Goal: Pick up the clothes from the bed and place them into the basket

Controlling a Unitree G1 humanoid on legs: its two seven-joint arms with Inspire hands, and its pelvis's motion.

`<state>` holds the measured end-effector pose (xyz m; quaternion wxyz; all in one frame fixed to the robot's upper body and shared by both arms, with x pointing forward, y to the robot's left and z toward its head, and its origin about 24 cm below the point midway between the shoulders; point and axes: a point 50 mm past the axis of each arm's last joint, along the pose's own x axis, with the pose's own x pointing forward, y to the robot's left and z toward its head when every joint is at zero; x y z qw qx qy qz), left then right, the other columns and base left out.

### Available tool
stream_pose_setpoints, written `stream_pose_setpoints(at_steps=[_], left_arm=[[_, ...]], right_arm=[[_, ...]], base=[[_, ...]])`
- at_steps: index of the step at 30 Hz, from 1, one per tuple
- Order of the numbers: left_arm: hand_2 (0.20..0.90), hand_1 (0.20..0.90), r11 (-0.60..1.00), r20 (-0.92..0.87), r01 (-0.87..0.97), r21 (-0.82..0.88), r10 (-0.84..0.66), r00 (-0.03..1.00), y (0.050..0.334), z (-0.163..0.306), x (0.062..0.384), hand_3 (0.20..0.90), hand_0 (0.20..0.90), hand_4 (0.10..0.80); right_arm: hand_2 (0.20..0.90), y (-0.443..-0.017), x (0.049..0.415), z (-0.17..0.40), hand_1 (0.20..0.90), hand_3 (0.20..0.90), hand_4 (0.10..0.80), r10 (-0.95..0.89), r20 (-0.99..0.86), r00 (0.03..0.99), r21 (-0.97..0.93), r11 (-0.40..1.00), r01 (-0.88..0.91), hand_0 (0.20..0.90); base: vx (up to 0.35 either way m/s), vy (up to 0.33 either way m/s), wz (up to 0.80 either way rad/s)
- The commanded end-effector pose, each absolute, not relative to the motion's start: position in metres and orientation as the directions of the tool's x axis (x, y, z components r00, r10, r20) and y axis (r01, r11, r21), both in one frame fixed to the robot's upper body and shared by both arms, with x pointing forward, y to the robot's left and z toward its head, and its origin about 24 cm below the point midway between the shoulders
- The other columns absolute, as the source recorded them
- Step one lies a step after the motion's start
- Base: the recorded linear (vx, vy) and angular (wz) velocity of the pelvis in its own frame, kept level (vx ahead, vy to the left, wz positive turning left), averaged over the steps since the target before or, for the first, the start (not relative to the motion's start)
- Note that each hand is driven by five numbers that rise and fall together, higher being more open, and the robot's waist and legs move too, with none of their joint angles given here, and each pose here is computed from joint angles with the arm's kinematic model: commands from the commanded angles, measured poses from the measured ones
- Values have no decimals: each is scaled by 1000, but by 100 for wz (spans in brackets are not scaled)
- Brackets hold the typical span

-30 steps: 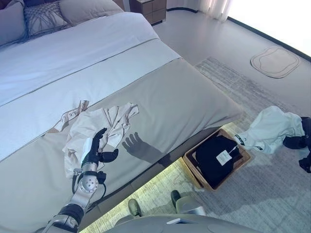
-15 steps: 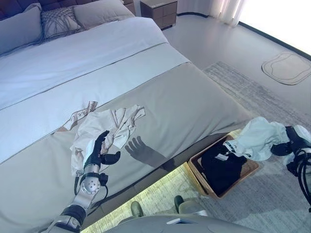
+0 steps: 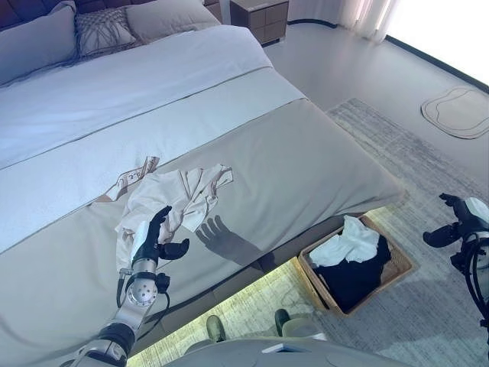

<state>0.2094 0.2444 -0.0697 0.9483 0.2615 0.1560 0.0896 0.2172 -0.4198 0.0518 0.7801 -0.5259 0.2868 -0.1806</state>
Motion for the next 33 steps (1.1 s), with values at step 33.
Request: stream_pose_setpoints(at_steps=[33], left_arm=[[900, 900, 803, -5, -281, 525, 333, 943, 261, -30, 230, 900, 900, 800]], right_arm=[[900, -286, 363, 175, 900, 900, 800, -114, 241, 964, -953, 159, 257, 900]], base=[[15, 21, 20]])
